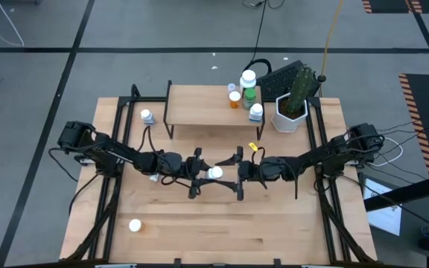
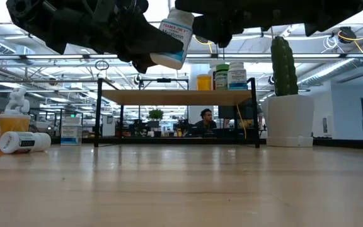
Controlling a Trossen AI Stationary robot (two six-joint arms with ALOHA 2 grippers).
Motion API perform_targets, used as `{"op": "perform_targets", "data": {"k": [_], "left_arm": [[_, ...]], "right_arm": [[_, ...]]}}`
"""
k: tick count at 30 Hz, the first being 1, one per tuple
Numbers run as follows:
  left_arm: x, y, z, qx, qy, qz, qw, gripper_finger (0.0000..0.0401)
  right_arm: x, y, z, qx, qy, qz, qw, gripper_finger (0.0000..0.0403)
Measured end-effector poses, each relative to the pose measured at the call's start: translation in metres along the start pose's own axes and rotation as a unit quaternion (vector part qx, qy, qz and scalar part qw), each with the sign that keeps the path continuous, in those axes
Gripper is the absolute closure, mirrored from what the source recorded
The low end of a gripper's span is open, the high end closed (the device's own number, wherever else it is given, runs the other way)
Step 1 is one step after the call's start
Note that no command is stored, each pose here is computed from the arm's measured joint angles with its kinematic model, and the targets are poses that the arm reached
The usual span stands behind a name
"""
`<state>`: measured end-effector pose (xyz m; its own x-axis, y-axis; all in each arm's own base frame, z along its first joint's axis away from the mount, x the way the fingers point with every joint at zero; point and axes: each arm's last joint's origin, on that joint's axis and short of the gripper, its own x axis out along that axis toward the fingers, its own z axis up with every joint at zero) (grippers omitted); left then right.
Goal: Pick and place medicine bottles onto shelf by color
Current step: Put the bottom white blue pill bottle on the shelf
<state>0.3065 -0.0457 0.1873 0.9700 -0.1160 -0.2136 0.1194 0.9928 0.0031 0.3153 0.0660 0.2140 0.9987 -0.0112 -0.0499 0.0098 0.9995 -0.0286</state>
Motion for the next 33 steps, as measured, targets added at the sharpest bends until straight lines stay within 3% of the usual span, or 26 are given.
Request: {"op": "perform_targets", "data": {"k": [5, 12, 23, 28, 33], "left_arm": [[0.000, 0.002, 0.000, 0.002, 0.002, 0.004, 1.000, 0.0246], [0.000, 0.005, 0.000, 0.001, 0.002, 0.007, 1.000, 0.0226], [0.000, 0.008, -0.002, -0.011, 0.015, 0.015, 1.000, 0.0194], [0.000, 0.014, -0.013, -0.028, 0.060, 0.041, 0.997, 0.0174], [-0.001, 0.021, -0.014, -0.036, 0.069, 0.059, 0.995, 0.0150]], "right_arm": [[0.004, -0.006, -0.003, 0.019, 0.040, -0.007, 0.999, 0.0176], [0.013, -0.005, 0.007, -0.009, 0.082, -0.008, 0.997, 0.0232], [0.025, -0.011, 0.046, -0.052, 0.186, -0.012, 0.981, 0.0237], [0.019, -0.036, 0.093, -0.063, 0.201, -0.066, 0.975, 0.0236], [0.011, -0.064, 0.114, -0.062, 0.232, -0.103, 0.965, 0.0236]]}}
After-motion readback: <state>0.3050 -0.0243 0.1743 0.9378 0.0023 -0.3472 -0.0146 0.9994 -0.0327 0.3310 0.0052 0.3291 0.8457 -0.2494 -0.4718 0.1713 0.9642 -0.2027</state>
